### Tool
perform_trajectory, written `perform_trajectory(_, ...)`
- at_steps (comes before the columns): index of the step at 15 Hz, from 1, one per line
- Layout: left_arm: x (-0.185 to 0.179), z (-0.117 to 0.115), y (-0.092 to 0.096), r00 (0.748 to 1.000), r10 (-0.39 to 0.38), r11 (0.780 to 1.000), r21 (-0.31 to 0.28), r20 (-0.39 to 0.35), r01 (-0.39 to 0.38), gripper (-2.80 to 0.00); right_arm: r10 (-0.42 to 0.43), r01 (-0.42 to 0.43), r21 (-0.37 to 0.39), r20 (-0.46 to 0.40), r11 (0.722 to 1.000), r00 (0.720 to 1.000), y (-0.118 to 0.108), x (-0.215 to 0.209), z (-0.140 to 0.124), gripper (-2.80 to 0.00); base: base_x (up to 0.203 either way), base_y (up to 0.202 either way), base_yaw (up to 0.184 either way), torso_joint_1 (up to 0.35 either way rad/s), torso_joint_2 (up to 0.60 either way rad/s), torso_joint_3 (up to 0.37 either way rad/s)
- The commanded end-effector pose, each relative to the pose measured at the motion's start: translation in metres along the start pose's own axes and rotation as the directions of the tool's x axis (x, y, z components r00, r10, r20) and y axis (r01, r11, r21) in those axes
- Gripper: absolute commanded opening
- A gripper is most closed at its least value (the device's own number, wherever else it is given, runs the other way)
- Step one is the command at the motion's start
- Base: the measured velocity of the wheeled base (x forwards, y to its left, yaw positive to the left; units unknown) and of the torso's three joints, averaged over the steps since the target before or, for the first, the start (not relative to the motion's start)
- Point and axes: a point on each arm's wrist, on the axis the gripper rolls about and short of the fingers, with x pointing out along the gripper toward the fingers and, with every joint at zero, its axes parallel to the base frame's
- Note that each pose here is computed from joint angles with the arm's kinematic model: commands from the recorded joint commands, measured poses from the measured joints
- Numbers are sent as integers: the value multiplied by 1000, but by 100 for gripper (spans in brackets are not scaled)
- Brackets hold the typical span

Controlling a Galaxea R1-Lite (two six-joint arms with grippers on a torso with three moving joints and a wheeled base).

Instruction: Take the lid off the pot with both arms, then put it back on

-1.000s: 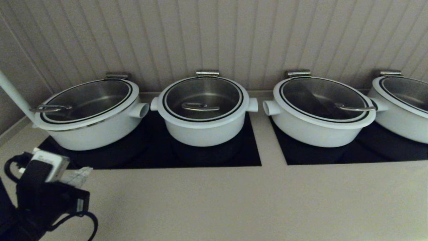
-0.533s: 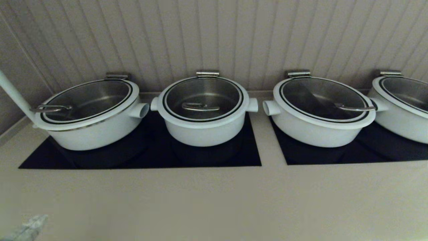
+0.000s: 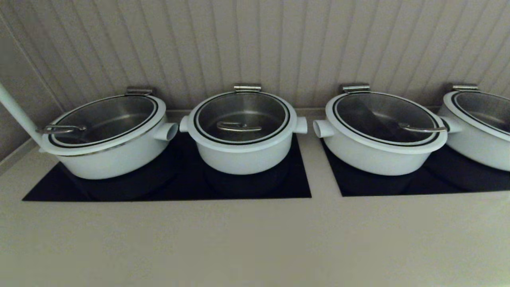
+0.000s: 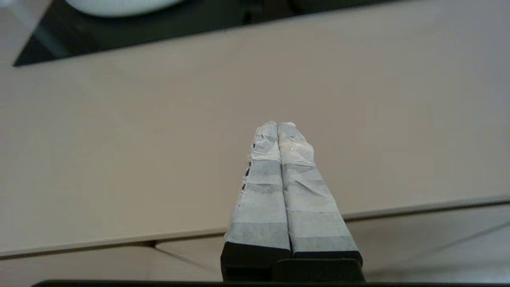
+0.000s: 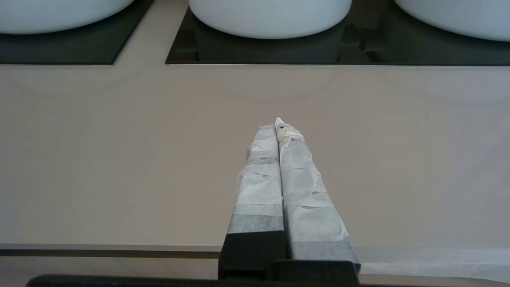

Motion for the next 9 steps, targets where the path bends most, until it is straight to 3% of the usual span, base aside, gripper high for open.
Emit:
perform_trajectory(1, -3, -2, 0, 999, 4, 1000, -18, 44, -3, -280, 0, 0, 0, -1, 1000, 1000, 0, 0, 0, -280, 0, 0, 0, 0, 0, 0)
perform_trajectory(3, -3, -2, 0, 999, 7, 996, -94, 44, -3, -280, 0, 0, 0, -1, 1000, 1000, 0, 0, 0, -280, 0, 0, 0, 0, 0, 0)
perform_trajectory(9, -3, -2, 0, 999, 12, 995, -102, 43, -7, -280, 0, 0, 0, -1, 1000, 1000, 0, 0, 0, -280, 0, 0, 0, 0, 0, 0)
